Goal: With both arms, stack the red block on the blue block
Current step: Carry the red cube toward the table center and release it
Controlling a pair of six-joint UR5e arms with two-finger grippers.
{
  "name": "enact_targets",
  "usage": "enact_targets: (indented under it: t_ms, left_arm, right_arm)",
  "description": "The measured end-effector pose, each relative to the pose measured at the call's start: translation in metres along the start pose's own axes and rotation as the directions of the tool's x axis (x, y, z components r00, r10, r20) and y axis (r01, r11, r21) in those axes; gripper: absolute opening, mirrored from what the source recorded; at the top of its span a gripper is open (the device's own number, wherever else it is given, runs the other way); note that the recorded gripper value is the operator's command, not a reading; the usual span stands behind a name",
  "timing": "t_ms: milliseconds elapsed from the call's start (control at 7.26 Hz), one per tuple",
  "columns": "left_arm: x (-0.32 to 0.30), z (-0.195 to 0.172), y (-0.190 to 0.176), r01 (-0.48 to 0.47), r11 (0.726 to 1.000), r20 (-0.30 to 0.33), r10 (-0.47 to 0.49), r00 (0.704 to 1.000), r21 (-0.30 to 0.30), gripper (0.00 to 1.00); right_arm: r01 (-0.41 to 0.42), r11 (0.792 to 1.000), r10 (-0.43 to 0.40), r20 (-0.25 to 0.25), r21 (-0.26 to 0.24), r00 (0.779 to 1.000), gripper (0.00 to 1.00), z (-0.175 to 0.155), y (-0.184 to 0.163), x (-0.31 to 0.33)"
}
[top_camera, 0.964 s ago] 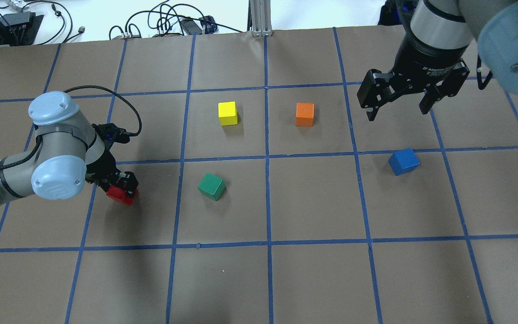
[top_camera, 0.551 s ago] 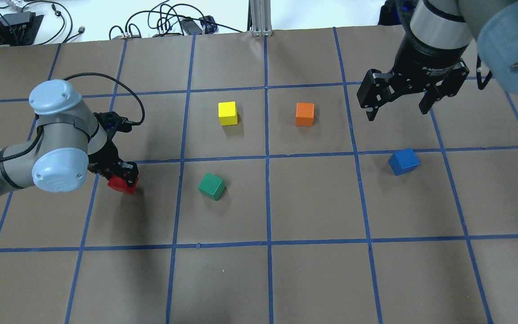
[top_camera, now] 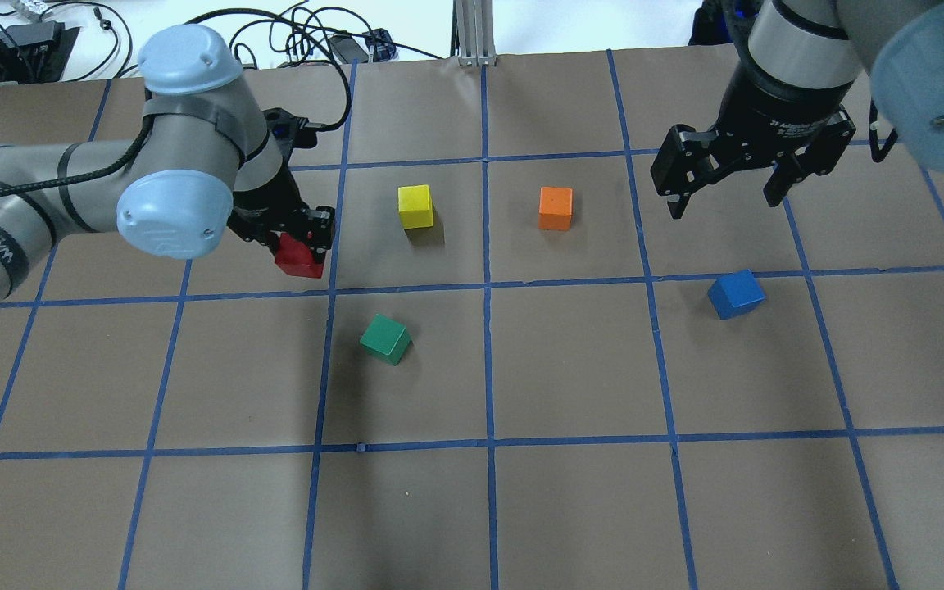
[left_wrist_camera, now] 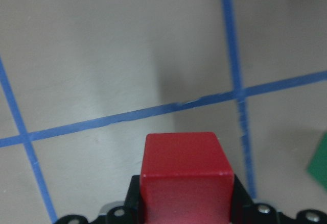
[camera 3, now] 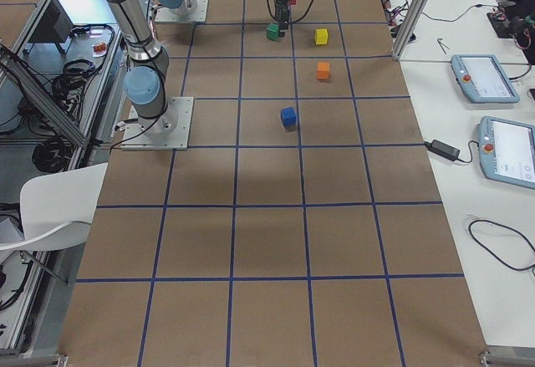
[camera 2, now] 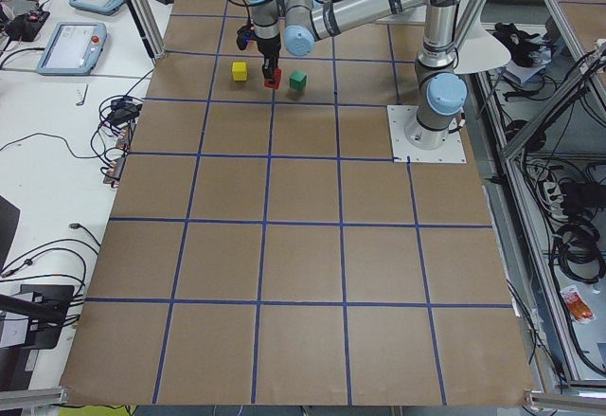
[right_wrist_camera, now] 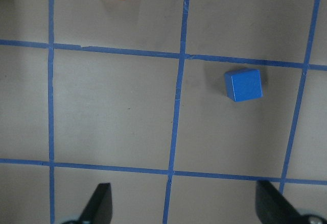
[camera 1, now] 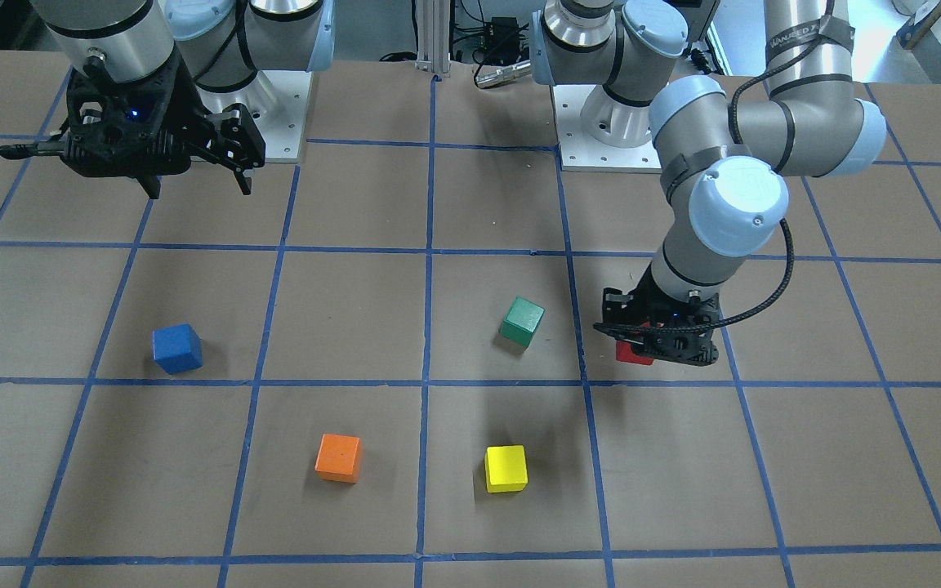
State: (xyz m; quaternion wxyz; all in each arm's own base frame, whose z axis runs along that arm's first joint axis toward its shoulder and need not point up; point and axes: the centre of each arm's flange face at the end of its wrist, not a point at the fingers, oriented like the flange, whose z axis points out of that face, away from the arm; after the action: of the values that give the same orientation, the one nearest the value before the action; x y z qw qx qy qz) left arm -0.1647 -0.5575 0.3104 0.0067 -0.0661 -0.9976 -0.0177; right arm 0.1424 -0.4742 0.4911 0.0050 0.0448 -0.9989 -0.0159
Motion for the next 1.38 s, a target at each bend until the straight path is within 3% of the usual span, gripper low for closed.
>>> enact_targets:
  t_ms: [275, 551, 826, 964, 1101, 1239, 1377]
  left_arm:
    - [0.075, 0.005, -0.013, 0.014, 1.0, -0.08, -0.014, 0.997, 0.005, 0.0]
    - [0.15, 0.028, -0.006, 0.002, 1.0, -0.092, 0.0, 0.996, 0.022, 0.0]
    - [0.186, 0.063, -0.001, -0.016, 1.0, -0.082, 0.016, 0.996, 0.004, 0.0]
    - [0.193, 0.078, -0.001, -0.023, 1.0, -0.077, 0.022, 0.997, -0.009, 0.27]
    - [0.196, 0.09, -0.001, -0.029, 0.999, -0.073, 0.027, 0.997, -0.024, 0.87]
    - [0.198, 0.101, -0.001, -0.032, 0.999, -0.069, 0.03, 0.997, -0.04, 1.0]
    - [0.198, 0.108, -0.001, -0.035, 0.998, -0.067, 0.032, 0.997, -0.049, 1.0]
  right_arm:
    - [-0.001, 1.0, 0.001, 0.0, -0.003, 1.0, 1.0, 0.0, 0.0, 0.001]
    - [-0.002, 1.0, 0.002, -0.001, 0.0, 1.0, 1.0, 0.0, 0.0, 0.001]
    - [-0.001, 1.0, 0.001, -0.001, 0.007, 1.0, 1.0, 0.0, -0.002, 0.002]
    - [-0.003, 1.0, 0.003, -0.001, 0.011, 1.0, 1.0, -0.001, -0.002, 0.004]
    - [-0.011, 1.0, 0.011, 0.0, 0.011, 1.0, 1.0, -0.001, -0.003, 0.008]
    - [-0.025, 1.0, 0.025, 0.001, 0.007, 1.0, 1.0, 0.0, -0.004, 0.015]
    - [-0.039, 0.999, 0.039, 0.002, 0.003, 0.999, 1.0, 0.0, -0.005, 0.021]
